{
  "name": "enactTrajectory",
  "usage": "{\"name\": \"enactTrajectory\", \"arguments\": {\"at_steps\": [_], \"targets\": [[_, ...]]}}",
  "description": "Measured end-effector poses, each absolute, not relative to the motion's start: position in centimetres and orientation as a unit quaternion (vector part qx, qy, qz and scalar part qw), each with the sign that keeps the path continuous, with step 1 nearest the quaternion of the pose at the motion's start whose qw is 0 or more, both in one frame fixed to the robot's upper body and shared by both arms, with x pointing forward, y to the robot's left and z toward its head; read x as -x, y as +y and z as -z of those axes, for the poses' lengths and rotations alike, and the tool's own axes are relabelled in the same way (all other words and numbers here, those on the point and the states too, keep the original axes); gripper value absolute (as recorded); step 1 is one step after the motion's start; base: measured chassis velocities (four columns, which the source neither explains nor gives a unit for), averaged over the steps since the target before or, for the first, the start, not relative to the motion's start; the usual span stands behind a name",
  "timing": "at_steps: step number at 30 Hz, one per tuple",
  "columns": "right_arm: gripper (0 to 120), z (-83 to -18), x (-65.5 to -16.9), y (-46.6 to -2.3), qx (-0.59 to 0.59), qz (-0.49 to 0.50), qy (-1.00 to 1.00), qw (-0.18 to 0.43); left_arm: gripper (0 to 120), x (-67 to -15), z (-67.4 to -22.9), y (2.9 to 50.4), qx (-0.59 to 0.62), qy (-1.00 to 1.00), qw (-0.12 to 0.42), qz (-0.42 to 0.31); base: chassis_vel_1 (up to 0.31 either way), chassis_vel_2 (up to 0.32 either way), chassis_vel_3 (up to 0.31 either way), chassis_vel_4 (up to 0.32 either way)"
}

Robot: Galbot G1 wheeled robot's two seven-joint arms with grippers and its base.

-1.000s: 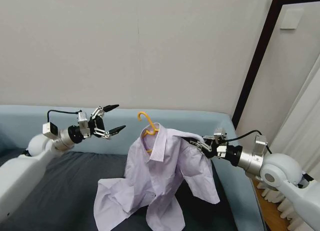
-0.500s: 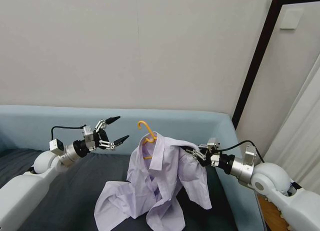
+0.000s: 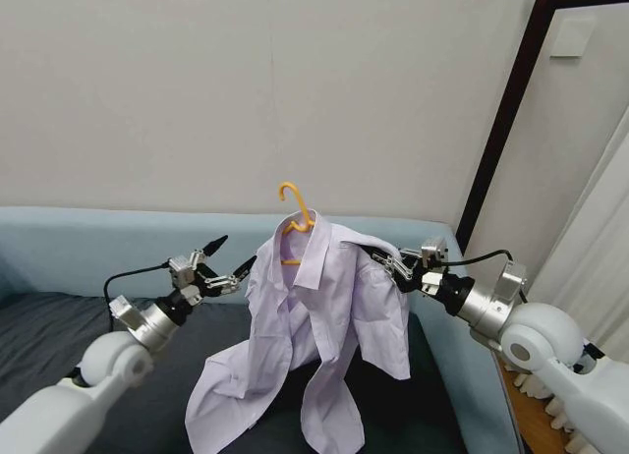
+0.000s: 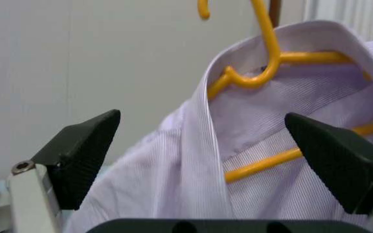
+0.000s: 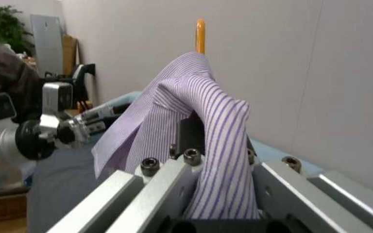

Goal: Pick up the clothes from the sofa and hang them on the clothes hanger.

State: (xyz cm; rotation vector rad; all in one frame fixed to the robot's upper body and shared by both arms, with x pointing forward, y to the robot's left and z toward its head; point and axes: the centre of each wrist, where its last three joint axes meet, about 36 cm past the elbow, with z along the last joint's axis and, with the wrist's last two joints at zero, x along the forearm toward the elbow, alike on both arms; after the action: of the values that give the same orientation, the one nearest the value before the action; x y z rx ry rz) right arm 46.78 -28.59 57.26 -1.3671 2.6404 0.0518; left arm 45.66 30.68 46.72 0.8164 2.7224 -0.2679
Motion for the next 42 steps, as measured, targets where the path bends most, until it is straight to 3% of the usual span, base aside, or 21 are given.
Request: {"name": "enactTrajectory", "arguments": {"at_steps": [7,22,28,32,42], "targets": [[0,-57.6,-46.6,-27.6,0.454,-0.040,0.883,0.111,95,-43.1,-46.4,27.1,-0.250,0.955,0.126,0.099,0.000,0.000,0.000,0.000],[0,-57.3,-46.2,-26.9,0.461,-0.065,0.876,0.128,38,-44.1,-47.2,27.0,-0.218,0.961,0.149,0.087,0.000,0.000,0.000,0.000],[0,-57.2,-46.2,-26.9,0.461,-0.066,0.876,0.126,22,-44.3,-47.6,26.9,-0.220,0.958,0.158,0.095,0.000,0.000,0.000,0.000],[0,-56.8,-46.2,-26.8,0.457,-0.074,0.879,0.119,3,-44.5,-48.1,26.7,-0.234,0.953,0.165,0.102,0.000,0.000,0.000,0.000],[0,-56.2,-46.2,-26.3,0.458,-0.079,0.878,0.116,0,-45.4,-49.6,25.3,-0.259,0.940,0.184,0.127,0.000,0.000,0.000,0.000]]}}
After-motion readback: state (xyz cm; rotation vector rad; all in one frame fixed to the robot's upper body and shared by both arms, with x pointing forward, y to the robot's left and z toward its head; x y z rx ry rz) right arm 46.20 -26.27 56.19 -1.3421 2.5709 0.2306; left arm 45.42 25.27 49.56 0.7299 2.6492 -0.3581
